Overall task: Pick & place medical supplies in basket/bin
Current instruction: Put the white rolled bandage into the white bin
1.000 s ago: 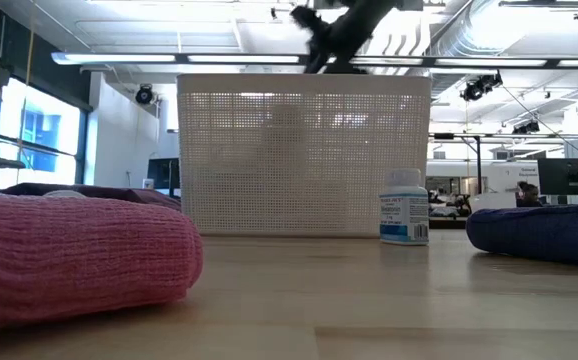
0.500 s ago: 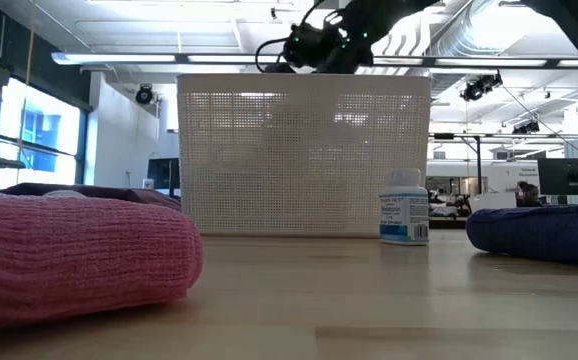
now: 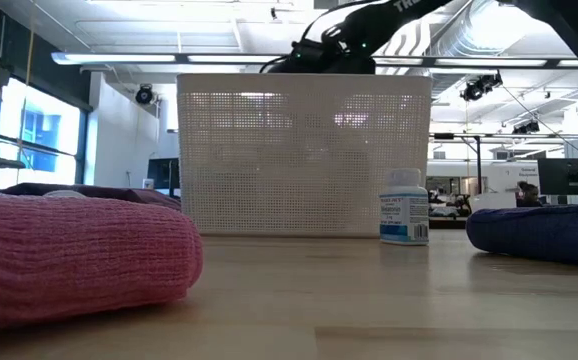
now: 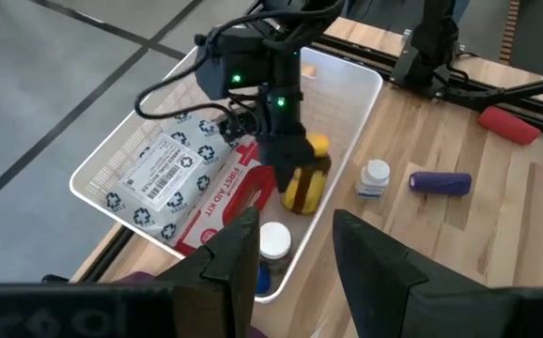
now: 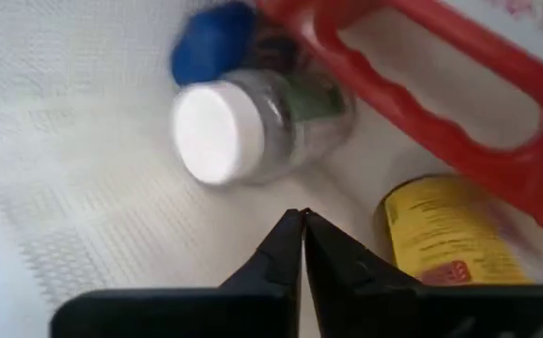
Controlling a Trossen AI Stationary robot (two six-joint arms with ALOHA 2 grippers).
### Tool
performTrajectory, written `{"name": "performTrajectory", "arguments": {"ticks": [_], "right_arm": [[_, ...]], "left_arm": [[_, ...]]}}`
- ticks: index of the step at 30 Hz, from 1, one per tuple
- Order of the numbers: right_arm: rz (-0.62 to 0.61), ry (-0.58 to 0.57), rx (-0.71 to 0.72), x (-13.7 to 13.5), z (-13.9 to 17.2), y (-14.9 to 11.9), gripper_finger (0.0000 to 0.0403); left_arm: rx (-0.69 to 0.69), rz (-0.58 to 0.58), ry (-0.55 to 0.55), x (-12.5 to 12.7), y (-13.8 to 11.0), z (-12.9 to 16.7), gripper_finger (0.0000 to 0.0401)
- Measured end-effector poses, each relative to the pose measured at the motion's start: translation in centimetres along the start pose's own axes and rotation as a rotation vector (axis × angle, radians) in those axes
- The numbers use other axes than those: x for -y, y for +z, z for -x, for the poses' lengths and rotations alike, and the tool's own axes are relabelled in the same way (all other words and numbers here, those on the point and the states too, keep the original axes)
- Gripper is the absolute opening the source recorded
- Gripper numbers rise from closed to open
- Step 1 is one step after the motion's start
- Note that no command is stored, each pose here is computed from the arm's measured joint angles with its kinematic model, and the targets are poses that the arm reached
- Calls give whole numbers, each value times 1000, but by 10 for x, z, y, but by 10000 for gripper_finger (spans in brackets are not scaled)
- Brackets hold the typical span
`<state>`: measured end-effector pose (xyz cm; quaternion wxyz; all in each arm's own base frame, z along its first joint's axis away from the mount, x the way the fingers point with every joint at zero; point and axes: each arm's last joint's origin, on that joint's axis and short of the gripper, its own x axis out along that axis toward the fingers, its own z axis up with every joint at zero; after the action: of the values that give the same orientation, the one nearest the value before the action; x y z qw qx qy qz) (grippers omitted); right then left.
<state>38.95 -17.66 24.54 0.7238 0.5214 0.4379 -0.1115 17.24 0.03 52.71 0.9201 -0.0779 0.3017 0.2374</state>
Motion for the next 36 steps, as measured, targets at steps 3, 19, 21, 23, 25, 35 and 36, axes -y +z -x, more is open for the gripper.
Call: {"name": "performTrajectory", "arguments": {"ticks": [3, 19, 21, 23, 25, 35, 36], "right_arm": [[22, -63, 17, 3, 0, -1, 1], [274, 19, 189, -27, 49, -8, 1], [333, 38, 222, -35, 63, -14, 1], [396, 52, 254, -45, 78, -22, 2], [461, 62, 289, -54, 92, -33, 1], [688, 156, 455, -95, 168, -97, 15], [703, 171, 467, -98, 175, -104, 19]], "left_arm": [[0, 0, 0, 0, 0, 0, 170], [0, -1, 0, 0, 0, 0, 170], [0, 6, 0, 0, 0, 0, 170], [-2, 30, -5, 0, 0, 0, 170], [-19, 52, -45, 1, -1, 0, 170], [-353, -179, -359, 29, -27, -47, 170], [-396, -221, -393, 33, -33, -54, 170]]}}
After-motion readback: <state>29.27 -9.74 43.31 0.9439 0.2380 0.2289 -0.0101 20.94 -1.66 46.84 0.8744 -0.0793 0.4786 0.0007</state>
